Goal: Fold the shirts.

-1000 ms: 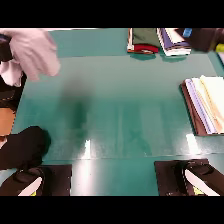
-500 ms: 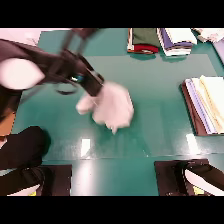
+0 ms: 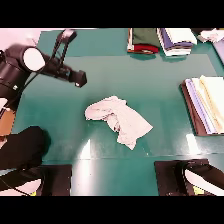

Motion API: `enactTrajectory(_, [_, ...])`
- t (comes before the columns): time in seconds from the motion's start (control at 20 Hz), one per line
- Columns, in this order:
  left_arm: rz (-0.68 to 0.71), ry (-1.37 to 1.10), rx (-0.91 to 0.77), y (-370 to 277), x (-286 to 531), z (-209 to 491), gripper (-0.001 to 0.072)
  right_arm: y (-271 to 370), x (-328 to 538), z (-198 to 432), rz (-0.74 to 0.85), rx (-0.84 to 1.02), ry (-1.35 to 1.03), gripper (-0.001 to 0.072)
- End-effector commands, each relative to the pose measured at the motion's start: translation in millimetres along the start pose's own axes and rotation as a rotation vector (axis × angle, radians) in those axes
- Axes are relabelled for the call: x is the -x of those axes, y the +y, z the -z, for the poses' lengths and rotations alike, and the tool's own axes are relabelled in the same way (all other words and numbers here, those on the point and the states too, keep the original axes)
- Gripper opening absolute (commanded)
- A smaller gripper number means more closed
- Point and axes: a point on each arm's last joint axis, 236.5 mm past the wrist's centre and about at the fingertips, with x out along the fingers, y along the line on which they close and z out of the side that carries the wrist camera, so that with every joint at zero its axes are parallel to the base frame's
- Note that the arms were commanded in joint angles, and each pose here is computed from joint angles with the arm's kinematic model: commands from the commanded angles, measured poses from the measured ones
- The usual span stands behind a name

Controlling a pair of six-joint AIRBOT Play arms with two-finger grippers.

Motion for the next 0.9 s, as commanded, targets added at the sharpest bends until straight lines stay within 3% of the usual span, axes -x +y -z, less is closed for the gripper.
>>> enactTrajectory(0.0, [0.077, 0.125, 0.220, 22.9, -51.6, 68.2, 0.0613, -10.7, -16.0, 25.3, -0.003, -0.044, 0.068, 0.0012])
enactTrajectory(0.2, [0.173, 0.160, 0.302, 0.1, -93.0, 122.1, 0.0612, -29.6, -35.8, 59.8, 0.014, -0.104, 0.145, 0.0012])
enactTrajectory(0.4, [0.207, 0.148, 0.238, -26.7, -102.5, 128.4, 0.0590, -63.4, -45.8, 112.5, 0.075, -0.206, 0.225, 0.0011])
enactTrajectory(0.6, [0.191, 0.103, 0.223, -25.7, -104.3, 118.3, 0.0051, -104.4, -31.7, 193.0, 0.165, -0.380, 0.330, 0.0012])
enactTrajectory(0.75, [0.197, 0.074, 0.193, -27.7, -94.9, 99.1, 0.0022, -122.9, -21.6, 274.2, 0.208, -0.586, 0.465, 0.0027])
enactTrajectory(0.85, [0.211, 0.047, 0.150, -32.9, -83.8, 79.4, 0.0022, -123.2, -22.0, 331.0, 0.199, -0.710, 0.584, 0.0446])
